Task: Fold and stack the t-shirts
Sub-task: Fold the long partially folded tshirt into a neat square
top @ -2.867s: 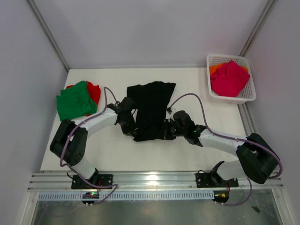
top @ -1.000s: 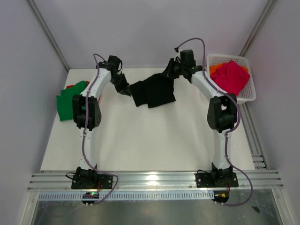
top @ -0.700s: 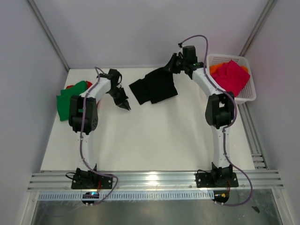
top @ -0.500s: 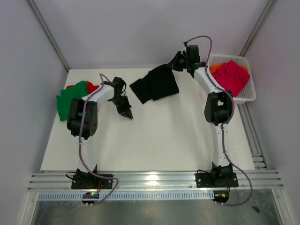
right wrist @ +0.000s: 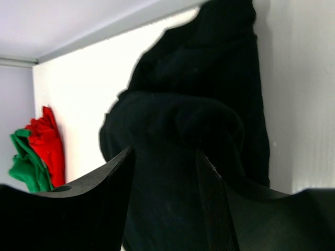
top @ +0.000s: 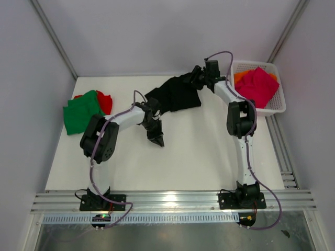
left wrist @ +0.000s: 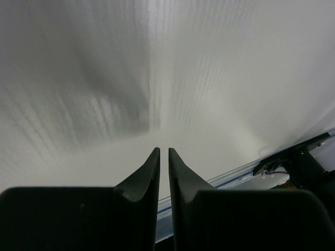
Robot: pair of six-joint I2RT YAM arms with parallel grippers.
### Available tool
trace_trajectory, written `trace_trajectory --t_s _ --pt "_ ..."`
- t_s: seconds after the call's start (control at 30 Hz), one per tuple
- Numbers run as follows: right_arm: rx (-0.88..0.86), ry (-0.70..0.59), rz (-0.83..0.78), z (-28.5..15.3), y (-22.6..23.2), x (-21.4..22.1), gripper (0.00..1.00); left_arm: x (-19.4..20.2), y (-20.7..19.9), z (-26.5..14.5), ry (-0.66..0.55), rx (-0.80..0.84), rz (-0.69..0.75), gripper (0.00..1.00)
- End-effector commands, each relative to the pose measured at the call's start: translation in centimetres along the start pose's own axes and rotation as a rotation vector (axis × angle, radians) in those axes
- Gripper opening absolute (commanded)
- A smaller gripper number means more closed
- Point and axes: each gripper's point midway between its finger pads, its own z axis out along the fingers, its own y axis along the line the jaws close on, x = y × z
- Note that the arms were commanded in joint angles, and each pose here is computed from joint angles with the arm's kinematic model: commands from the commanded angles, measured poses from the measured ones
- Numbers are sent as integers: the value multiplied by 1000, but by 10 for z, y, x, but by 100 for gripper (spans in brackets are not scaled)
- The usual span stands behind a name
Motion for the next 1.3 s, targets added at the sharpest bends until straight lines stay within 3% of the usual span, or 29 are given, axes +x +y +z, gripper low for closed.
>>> trace_trajectory --t_s 0.0,0.53,0.8,0.93,1.1,1.13,1.27 --pt "-26 -33 -68 -20 16 -8 55 5 -19 -1 -22 60 20 13" --pt "-46 -24 -197 -65 36 -4 55 13 -30 13 -4 72 39 13" --pt "-78 12 -222 -87 39 18 55 14 -36 6 -26 78 55 14" --pt "-91 45 -224 -99 36 36 55 -11 -35 -22 -147 -16 107 24" --pt "-101 54 -239 -112 35 47 55 -68 -34 -111 -372 -200 178 34" --pt "-95 63 -237 -113 32 52 55 -88 -39 -142 -483 -236 178 37" --pt "-91 81 -243 -115 27 59 55 -111 -32 -204 -638 -309 147 44"
